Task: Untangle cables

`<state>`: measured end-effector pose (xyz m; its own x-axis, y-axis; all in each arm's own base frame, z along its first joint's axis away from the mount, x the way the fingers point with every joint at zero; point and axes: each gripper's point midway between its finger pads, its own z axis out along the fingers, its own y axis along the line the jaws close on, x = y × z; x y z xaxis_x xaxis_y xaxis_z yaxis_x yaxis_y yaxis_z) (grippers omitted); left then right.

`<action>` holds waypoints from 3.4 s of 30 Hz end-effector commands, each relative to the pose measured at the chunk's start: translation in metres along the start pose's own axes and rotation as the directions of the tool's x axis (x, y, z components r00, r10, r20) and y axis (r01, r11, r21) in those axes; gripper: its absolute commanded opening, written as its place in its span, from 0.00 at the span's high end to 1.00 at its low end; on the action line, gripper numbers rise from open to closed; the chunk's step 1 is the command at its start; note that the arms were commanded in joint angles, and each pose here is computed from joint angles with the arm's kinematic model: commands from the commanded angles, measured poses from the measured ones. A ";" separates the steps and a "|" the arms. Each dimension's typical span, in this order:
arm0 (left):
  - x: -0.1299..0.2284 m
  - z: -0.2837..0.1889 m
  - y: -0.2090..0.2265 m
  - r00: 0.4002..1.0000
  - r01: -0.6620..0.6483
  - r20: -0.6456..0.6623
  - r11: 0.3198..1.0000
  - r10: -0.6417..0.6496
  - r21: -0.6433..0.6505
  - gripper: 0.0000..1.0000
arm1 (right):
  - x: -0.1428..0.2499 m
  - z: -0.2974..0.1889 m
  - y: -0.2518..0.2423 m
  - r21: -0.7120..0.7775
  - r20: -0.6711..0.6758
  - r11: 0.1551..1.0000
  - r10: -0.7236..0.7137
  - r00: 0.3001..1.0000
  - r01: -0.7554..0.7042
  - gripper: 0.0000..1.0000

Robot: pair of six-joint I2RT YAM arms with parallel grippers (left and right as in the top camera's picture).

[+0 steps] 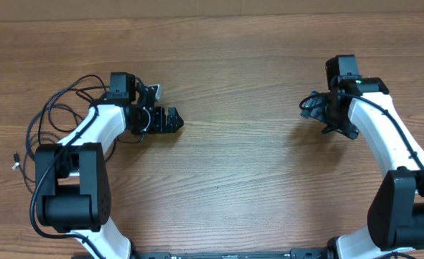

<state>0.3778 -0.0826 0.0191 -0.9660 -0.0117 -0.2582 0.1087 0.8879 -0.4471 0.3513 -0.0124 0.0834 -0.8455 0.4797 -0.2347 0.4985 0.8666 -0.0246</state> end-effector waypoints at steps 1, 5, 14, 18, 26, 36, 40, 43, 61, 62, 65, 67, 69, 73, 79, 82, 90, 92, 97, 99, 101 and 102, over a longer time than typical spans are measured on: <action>0.024 0.006 0.009 0.998 0.022 -0.054 0.996 -0.027 -0.085 0.01 | 0.001 0.003 -0.002 0.016 0.000 1.000 -0.005 1.000 0.005 0.00; 0.020 -0.014 -0.002 1.000 -0.025 0.004 0.987 0.026 -0.162 0.00 | 0.001 0.003 -0.002 0.016 0.000 1.000 -0.004 1.000 0.004 0.00; 0.024 -0.039 -0.021 0.997 -0.062 0.039 0.978 0.071 -0.201 0.01 | 0.001 0.003 -0.002 0.016 0.000 1.000 -0.004 1.000 0.004 0.00; 0.024 -0.037 -0.018 0.997 -0.061 0.033 0.976 0.069 -0.210 0.01 | 0.001 0.003 -0.002 0.016 0.000 1.000 -0.004 1.000 0.004 0.00; 0.024 -0.037 -0.018 0.997 -0.061 0.033 0.976 0.069 -0.210 0.00 | 0.001 0.003 -0.002 0.016 0.000 1.000 -0.004 1.000 0.004 0.00; 0.024 -0.037 -0.018 0.997 -0.061 0.033 0.976 0.069 -0.210 0.00 | 0.001 0.003 -0.002 0.016 0.000 1.000 -0.005 1.000 0.005 0.00; 0.024 -0.037 -0.018 0.997 -0.061 0.033 0.976 0.069 -0.210 0.01 | 0.001 0.003 -0.002 0.016 0.000 1.000 -0.004 1.000 0.004 0.00; 0.024 -0.037 -0.018 0.997 -0.061 0.033 0.976 0.069 -0.210 0.00 | 0.001 0.003 -0.002 0.016 0.000 1.000 -0.004 1.000 0.004 0.00; 0.024 -0.037 -0.018 0.997 -0.061 0.033 0.976 0.069 -0.210 0.01 | 0.001 0.003 -0.002 0.016 0.000 1.000 -0.004 1.000 0.004 0.00; 0.024 -0.037 -0.018 0.997 -0.061 0.033 0.976 0.069 -0.210 0.01 | 0.001 0.003 -0.002 0.016 0.000 1.000 -0.004 1.000 0.004 0.00; 0.024 -0.037 -0.018 0.997 -0.061 0.033 0.976 0.069 -0.210 0.01 | 0.001 0.003 -0.002 0.016 0.000 1.000 -0.004 1.000 0.004 0.00; 0.024 -0.037 -0.018 0.997 -0.061 0.033 0.976 0.069 -0.210 0.00 | 0.001 0.003 -0.002 0.016 0.000 1.000 -0.005 1.000 0.005 0.00; 0.024 -0.037 -0.018 0.997 -0.061 0.033 0.976 0.069 -0.210 0.00 | 0.001 0.003 -0.002 0.016 0.000 1.000 -0.005 1.000 0.005 0.00; 0.024 -0.037 -0.018 0.997 -0.061 0.033 0.976 0.069 -0.210 0.01 | 0.001 0.003 -0.002 0.016 0.000 1.000 -0.004 1.000 0.004 0.00; 0.026 -0.033 -0.016 0.998 -0.056 0.020 0.976 0.062 -0.212 0.00 | 0.001 0.003 -0.002 0.016 0.000 1.000 -0.004 1.000 0.004 0.00; 0.027 -0.032 -0.015 0.998 -0.056 0.015 0.976 0.060 -0.212 0.01 | 0.001 0.003 -0.002 0.016 0.000 1.000 -0.004 1.000 0.004 0.00; 0.027 -0.032 -0.021 0.997 -0.071 0.017 0.976 0.077 -0.207 0.00 | 0.001 0.003 -0.002 0.016 0.000 1.000 -0.004 1.000 0.004 0.00; 0.025 -0.036 -0.028 0.995 -0.088 0.031 0.975 0.096 -0.202 0.00 | 0.001 0.003 -0.002 0.016 0.000 1.000 -0.004 1.000 0.004 0.00; 0.019 -0.050 -0.044 0.987 -0.121 0.079 0.974 0.138 -0.192 0.01 | 0.001 0.003 -0.002 0.016 0.000 1.000 -0.005 1.000 0.005 0.00; 0.015 -0.061 -0.052 0.981 -0.136 0.113 0.973 0.159 -0.187 0.00 | 0.001 0.003 -0.002 0.016 0.000 1.000 -0.004 1.000 0.004 0.00; 0.010 -0.075 -0.060 0.971 -0.149 0.158 0.972 0.179 -0.184 0.00 | 0.001 0.003 -0.002 0.016 0.000 1.000 -0.005 1.000 0.005 0.00; 0.009 -0.080 -0.063 0.967 -0.153 0.175 0.971 0.186 -0.183 0.00 | 0.001 0.003 -0.002 0.016 0.000 1.000 -0.004 1.000 0.004 0.00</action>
<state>0.3447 -0.0993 0.0860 -0.9085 0.0815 -0.4099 0.1930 0.9518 -0.2385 0.3513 -0.0124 0.0834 -0.8455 0.4797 -0.2345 0.4984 0.8666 -0.0243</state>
